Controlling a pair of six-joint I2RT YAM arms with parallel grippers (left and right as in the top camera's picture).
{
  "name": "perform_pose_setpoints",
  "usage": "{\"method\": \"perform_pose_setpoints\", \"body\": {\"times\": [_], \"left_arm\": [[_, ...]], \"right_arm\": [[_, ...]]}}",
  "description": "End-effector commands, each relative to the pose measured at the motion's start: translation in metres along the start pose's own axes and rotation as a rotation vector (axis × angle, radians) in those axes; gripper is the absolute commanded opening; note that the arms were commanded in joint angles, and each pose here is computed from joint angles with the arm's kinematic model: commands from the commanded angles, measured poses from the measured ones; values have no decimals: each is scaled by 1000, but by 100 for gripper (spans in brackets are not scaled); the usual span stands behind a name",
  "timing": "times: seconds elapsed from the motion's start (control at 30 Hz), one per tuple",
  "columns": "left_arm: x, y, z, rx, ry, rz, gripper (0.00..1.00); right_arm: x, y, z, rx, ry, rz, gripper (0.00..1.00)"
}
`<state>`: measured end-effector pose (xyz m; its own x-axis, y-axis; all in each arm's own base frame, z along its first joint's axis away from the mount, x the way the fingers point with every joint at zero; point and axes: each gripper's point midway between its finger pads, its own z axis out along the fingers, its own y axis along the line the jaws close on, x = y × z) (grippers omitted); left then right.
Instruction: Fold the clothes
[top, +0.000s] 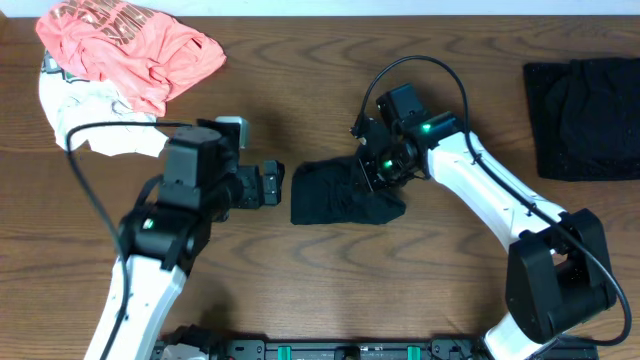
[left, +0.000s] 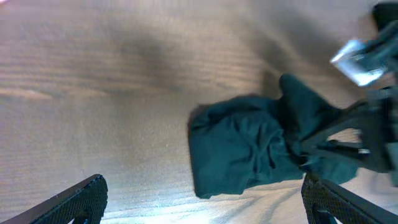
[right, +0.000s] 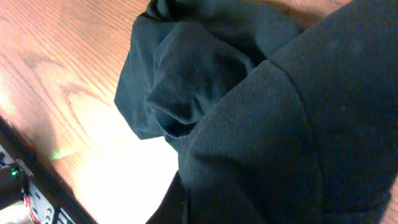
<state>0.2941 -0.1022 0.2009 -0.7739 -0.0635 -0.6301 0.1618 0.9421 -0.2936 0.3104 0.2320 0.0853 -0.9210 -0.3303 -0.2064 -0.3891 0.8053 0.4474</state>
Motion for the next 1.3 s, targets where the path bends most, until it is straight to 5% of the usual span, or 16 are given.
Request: {"method": "perform_pose_setpoints", "body": {"times": [0.0, 0.2, 0.27, 0.37, 0.6, 0.87, 1.27], "left_arm": [[-1, 1, -12, -7, -24, 5, 100], [33, 15, 0, -66, 134, -23, 98], [43, 21, 9, -86, 184, -31, 91], [53, 25, 27, -93, 243, -42, 52], [69, 0, 76, 97, 378, -95, 8], [109, -2, 124, 180, 568, -180, 6], [116, -1, 145, 227, 576, -202, 6]], "right_arm": [[-6, 6, 1, 3, -14, 4, 1], [-12, 6, -4, 3, -33, 8, 1], [-16, 6, -7, 1, -41, 9, 1], [-18, 7, -10, -1, -44, 5, 1], [-20, 7, -15, -10, -49, 14, 1], [-20, -2, -21, -23, -50, 41, 1], [-20, -9, -24, -17, -53, 55, 1]]}}
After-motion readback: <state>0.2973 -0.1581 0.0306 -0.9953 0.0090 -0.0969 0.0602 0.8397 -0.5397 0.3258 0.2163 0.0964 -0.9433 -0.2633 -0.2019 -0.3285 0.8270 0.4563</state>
